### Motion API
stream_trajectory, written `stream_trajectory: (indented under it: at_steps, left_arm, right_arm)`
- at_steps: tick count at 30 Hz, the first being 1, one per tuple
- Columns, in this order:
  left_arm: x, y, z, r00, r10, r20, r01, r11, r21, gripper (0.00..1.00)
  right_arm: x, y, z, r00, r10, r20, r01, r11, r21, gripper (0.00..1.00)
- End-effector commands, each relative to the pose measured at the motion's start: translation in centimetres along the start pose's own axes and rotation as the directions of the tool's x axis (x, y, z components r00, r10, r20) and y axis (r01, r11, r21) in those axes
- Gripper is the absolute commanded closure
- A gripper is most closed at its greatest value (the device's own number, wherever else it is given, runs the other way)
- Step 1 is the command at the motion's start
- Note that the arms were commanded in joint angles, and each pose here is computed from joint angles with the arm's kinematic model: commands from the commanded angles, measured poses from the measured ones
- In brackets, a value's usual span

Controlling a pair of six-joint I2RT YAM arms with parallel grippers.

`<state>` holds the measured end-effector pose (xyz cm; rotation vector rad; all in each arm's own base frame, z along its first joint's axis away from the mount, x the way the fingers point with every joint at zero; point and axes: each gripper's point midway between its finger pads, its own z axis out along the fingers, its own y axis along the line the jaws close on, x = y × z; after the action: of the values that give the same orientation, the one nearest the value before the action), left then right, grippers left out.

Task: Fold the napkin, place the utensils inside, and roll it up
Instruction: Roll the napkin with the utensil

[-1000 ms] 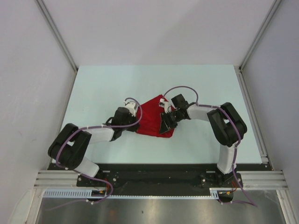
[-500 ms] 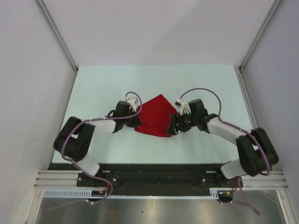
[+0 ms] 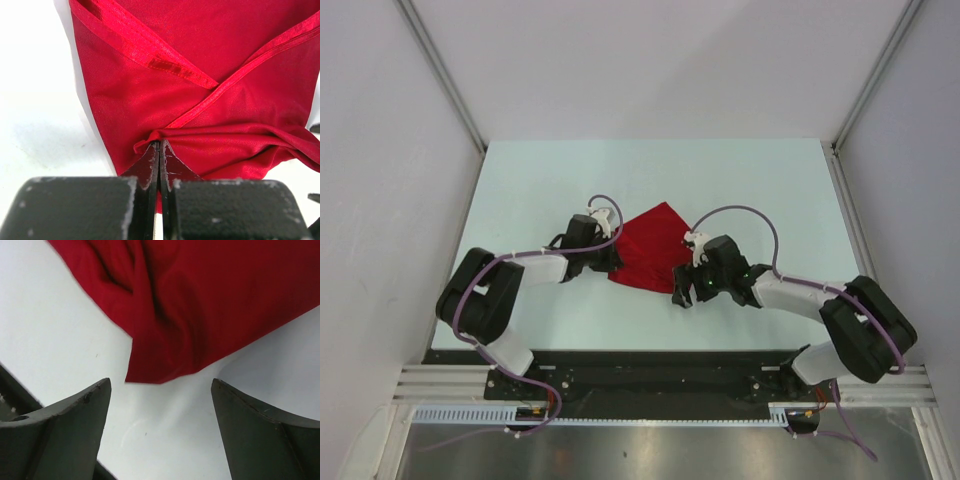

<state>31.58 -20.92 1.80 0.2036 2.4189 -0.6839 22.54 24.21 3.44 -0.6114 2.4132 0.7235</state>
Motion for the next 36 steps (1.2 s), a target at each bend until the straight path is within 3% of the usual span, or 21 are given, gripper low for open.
stream_trajectory:
  at_steps: [1,10,16,17,21,24,28,31,36]
  left_arm:
    - [2.7,1.1,0.3,0.995,-0.03,-0.097,0.027,0.999,-0.036,1.0]
    - [2.6,1.1,0.3,0.995,-0.02,-0.097,0.017,0.999,-0.034,1.0]
    - [2.5,0.8,0.3,0.996,-0.017,-0.093,0.016,1.0,-0.015,1.0]
    - [2.4,0.7,0.3,0.996,-0.015,-0.089,0.015,1.0,-0.008,1.0]
    - [1.5,-0.1,0.3,0.997,-0.021,-0.073,0.023,1.0,0.019,1.0]
    - [-0.3,-0.8,-0.2,0.999,-0.03,-0.024,0.03,0.999,0.022,0.82]
    - [-3.9,-1.6,-1.9,0.996,-0.031,0.088,0.03,1.0,0.007,0.41]
    - [-5.5,-1.6,-3.3,0.987,-0.033,0.158,0.037,0.999,-0.026,0.26]
    - [-4.5,-1.9,-4.4,0.976,-0.036,0.216,0.032,0.999,0.019,0.18]
  right_arm:
    - [-2.2,-2.1,1.1,0.998,-0.009,0.069,0.0,0.991,0.132,0.16]
    - [-2.5,-3.7,1.8,0.994,0.093,0.062,-0.101,0.986,0.131,0.41]
    - [-2.4,-3.9,2.1,0.985,0.166,0.043,-0.17,0.981,0.098,0.66]
    - [-2.0,-4.0,2.2,0.984,0.177,0.032,-0.18,0.978,0.102,0.75]
    - [-1.7,-4.7,2.3,0.971,0.237,0.016,-0.237,0.965,0.113,0.92]
    - [-1.5,-4.9,2.4,0.964,0.268,0.002,-0.266,0.957,0.118,0.99]
    - [-0.7,-5.3,2.2,0.954,0.297,-0.046,-0.287,0.947,0.147,1.0]
    - [-0.5,-5.5,2.3,0.952,0.299,-0.064,-0.286,0.946,0.154,1.0]
    - [-0.6,-5.5,2.6,0.949,0.307,-0.075,-0.293,0.944,0.151,1.0]
